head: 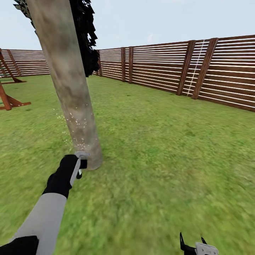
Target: In the garden, pick up the pesticide atomizer on the floor and spray pesticide onto both trees until each tree trunk is fully covered.
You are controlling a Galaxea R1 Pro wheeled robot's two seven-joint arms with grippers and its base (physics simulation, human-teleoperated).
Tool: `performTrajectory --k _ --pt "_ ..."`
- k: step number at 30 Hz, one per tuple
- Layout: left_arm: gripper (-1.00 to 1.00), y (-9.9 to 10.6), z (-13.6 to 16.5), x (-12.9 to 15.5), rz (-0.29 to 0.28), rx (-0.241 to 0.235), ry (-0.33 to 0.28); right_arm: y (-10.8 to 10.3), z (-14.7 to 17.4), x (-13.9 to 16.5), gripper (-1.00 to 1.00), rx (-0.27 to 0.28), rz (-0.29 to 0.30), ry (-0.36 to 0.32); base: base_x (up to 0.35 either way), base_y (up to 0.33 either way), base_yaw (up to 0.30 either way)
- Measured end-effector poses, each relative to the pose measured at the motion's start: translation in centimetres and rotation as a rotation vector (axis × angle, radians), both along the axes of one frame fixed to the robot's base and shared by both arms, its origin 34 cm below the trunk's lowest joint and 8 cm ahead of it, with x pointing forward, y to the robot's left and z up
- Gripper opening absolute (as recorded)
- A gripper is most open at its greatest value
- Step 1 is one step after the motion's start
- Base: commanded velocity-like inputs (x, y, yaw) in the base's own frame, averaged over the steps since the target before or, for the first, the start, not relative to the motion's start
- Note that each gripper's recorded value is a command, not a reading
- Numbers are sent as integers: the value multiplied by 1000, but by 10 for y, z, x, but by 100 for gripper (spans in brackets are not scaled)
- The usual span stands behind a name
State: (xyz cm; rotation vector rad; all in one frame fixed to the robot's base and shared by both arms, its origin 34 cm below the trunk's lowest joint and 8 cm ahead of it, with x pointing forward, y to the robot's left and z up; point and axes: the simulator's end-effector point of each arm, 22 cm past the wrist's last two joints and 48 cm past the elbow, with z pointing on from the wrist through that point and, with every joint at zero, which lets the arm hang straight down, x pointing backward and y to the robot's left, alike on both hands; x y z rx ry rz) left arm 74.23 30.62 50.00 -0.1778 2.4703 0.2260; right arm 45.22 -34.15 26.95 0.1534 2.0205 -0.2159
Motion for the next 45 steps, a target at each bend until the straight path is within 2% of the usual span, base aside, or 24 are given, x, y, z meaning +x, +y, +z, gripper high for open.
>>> performTrajectory --k 2,3,4,7,10,13,18,20,21,28,30,31,33,45 --pt "-100 1 -49 -19 14 -18 51 0 0 0 100 0 0 0 0 0 0" --pt "-100 -1 -64 -23 14 -21 57 0 0 0 100 0 0 0 0 0 0" --pt "-100 2 -80 -28 23 -5 56 0 0 0 100 0 0 0 0 0 0" --pt "-100 2 -115 -47 30 3 102 0 0 0 100 0 0 -1 0 0 0" --pt "-100 18 -133 -67 53 12 133 0 0 0 100 0 0 -1 154 0 0" --pt "-100 45 -136 -75 85 32 145 0 0 0 100 0 0 -1 292 0 1" --pt "-100 56 -137 -78 95 43 148 1 0 0 100 1 0 -1 311 -21 161" --pt "-100 80 -133 -80 116 79 150 1 0 0 100 1 0 -1 305 -112 272" --pt "-100 85 -133 -81 124 81 149 1 0 0 100 1 0 -1 264 -164 276" --pt "-100 62 -136 -78 110 47 146 1 0 0 100 1 0 -1 156 -239 171" --pt "-100 61 -135 -76 109 47 137 1 0 0 100 1 0 -1 55 -268 11" --pt "-100 62 -130 -68 109 52 92 1 0 0 100 1 0 -1 69 -271 3" --pt "-100 62 -127 -64 110 54 66 1 0 0 100 1 0 -1 85 -272 1" --pt "-100 65 -126 -63 112 60 56 1 0 0 100 1 0 -1 87 -272 189"
